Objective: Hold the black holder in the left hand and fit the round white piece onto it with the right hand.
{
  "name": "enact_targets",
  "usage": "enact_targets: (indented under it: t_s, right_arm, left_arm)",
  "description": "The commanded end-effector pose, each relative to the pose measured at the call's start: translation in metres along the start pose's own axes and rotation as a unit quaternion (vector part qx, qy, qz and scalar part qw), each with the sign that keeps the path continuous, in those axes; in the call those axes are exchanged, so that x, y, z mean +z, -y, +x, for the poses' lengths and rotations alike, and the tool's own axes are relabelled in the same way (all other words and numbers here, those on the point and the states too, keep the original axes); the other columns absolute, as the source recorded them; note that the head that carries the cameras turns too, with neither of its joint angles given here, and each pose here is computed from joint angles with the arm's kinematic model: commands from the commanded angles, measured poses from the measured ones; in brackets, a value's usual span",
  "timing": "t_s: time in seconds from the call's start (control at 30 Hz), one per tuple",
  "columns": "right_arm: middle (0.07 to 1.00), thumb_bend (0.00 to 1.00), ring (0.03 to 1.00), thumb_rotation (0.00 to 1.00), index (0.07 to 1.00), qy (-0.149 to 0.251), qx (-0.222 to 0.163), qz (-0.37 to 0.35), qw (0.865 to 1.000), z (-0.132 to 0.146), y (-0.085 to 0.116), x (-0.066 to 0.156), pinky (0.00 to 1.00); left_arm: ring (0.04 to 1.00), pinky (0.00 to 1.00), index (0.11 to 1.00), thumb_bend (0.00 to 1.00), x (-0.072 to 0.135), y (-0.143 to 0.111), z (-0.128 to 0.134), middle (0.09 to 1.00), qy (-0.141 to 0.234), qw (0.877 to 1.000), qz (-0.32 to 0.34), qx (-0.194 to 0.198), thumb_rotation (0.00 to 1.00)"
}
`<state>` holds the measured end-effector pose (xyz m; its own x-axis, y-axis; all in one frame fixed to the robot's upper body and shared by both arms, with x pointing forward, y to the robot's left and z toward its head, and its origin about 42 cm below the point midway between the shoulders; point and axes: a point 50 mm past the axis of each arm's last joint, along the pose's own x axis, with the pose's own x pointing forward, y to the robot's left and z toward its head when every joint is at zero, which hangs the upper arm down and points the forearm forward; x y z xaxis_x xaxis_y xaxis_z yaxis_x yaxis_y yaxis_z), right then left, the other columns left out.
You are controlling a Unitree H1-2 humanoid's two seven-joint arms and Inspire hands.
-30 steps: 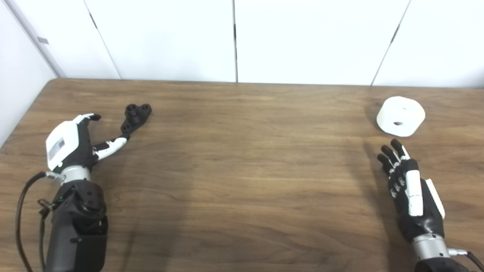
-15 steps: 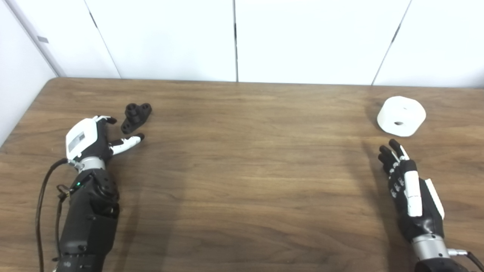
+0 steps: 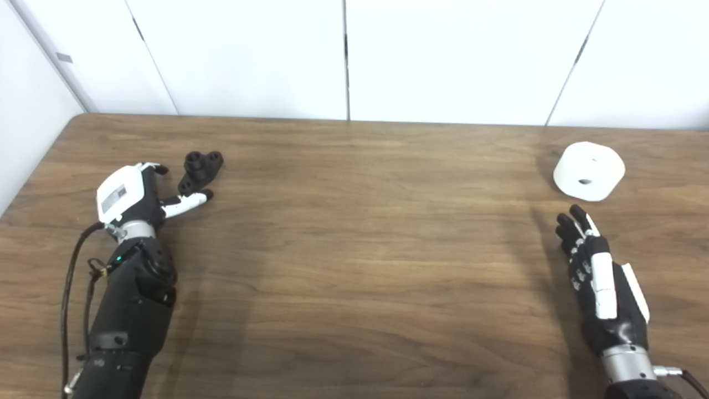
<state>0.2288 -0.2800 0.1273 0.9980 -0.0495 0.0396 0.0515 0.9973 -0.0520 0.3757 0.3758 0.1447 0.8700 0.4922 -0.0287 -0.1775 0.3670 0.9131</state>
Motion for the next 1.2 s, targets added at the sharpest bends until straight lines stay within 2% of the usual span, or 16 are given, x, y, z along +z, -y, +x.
enact_targets:
  t_s: [0.0,0.47,0.93,1.17]
  right_arm:
    - [0.927,0.56,0.952,1.00,0.956,0.008,0.001,-0.002,1.000,-0.0055,-0.0006,-0.0004,1.00]
    - [0.927,0.56,0.952,1.00,0.956,0.006,0.001,0.000,1.000,-0.0052,-0.0022,0.0005,1.00]
    - [0.921,0.55,0.951,1.00,0.955,0.003,0.000,-0.005,1.000,-0.0049,-0.0040,0.0018,1.00]
    - [0.919,0.55,0.946,1.00,0.952,0.004,0.002,-0.004,1.000,-0.0049,-0.0037,0.0033,1.00]
  left_arm:
    - [0.956,1.00,0.768,0.88,0.0117,-0.0234,0.0151,0.911,0.027,0.999,0.000,0.041,0.44]
    - [0.942,0.97,0.739,0.88,0.0187,-0.0207,0.0203,0.897,0.034,0.999,-0.006,0.039,0.43]
    - [0.929,0.98,0.609,0.82,0.0190,-0.0192,0.0186,0.856,0.046,0.998,-0.016,0.041,0.38]
    - [0.911,0.99,0.581,0.81,0.0196,-0.0187,0.0177,0.833,0.047,0.998,-0.014,0.044,0.36]
